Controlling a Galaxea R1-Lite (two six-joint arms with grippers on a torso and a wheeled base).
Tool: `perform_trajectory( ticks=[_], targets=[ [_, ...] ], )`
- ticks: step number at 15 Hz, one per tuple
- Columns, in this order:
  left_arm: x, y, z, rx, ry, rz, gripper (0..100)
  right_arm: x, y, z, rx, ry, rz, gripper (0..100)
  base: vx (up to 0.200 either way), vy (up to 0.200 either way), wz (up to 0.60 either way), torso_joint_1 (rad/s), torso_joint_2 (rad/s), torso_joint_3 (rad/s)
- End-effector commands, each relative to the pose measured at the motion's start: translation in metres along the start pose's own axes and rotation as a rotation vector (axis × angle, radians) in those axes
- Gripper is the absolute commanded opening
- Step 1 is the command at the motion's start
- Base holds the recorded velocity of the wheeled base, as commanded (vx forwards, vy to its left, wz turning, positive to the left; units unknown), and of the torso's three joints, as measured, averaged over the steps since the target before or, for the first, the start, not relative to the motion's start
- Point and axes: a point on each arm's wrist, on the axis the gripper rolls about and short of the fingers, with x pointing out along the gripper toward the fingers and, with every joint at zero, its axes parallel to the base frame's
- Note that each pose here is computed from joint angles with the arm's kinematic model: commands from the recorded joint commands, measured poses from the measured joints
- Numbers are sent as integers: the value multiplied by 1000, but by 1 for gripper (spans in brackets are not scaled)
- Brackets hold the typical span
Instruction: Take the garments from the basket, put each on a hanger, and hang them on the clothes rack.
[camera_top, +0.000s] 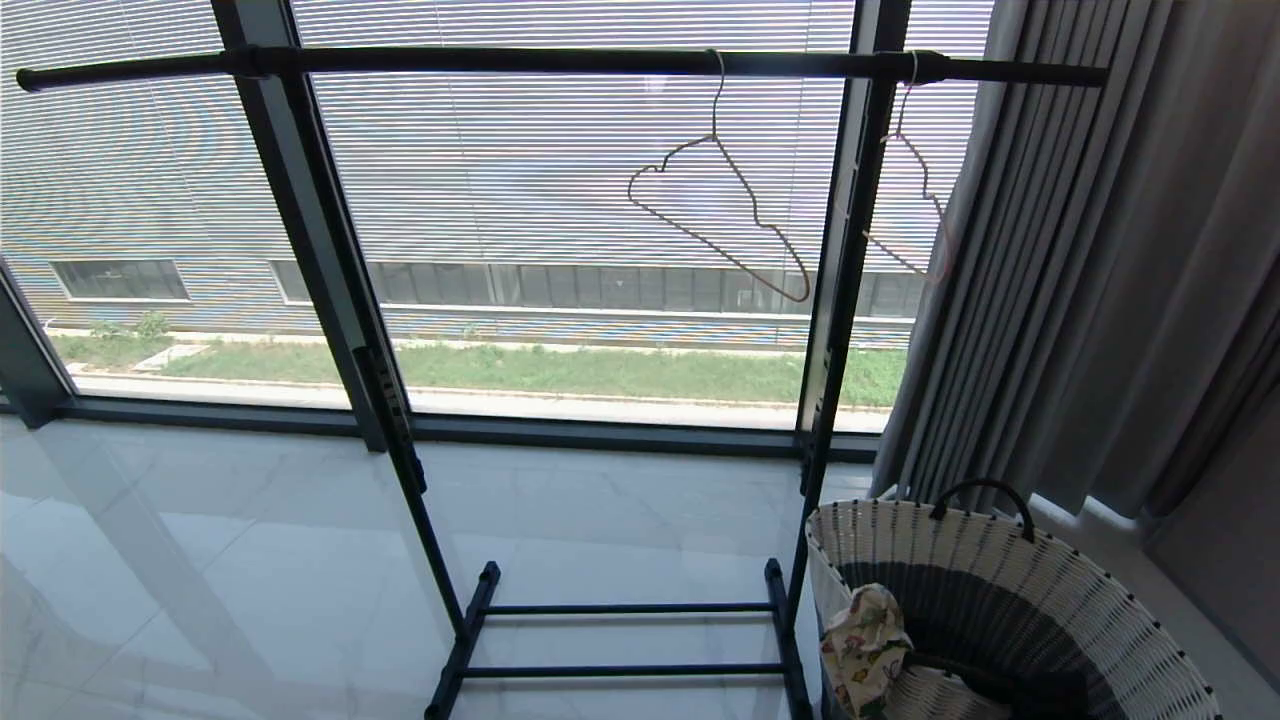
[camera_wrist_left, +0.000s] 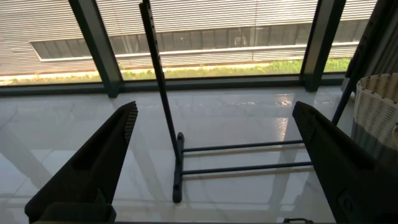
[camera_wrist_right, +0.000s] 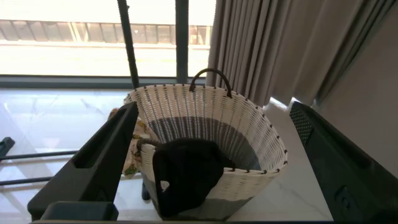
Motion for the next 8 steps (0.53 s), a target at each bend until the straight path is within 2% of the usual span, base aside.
perform_trajectory(
  ticks=[1, 3, 4, 5, 6, 8],
  targets=[
    [0, 0, 0, 0, 0, 1, 100, 1, 0, 0, -4, 12, 4, 100, 0, 0, 0, 0, 0, 0],
    [0, 0, 0, 0, 0, 1, 100, 1, 0, 0, -24, 18, 7, 100, 0, 0, 0, 0, 0, 0],
    [0, 0, 0, 0, 0, 1, 100, 3, 0, 1, -106, 39, 40, 100, 0, 0, 0, 0, 0, 0],
    [0, 0, 0, 0, 0, 1, 100, 6, 2, 2, -142, 61, 118, 100, 0, 0, 0, 0, 0, 0],
    [0, 0, 0, 0, 0, 1, 100, 8, 2, 2, -147, 87, 171, 100, 0, 0, 0, 0, 0, 0],
    [0, 0, 0, 0, 0, 1, 100, 8, 1, 3, -149, 79, 233, 100, 0, 0, 0, 0, 0, 0]
  ],
)
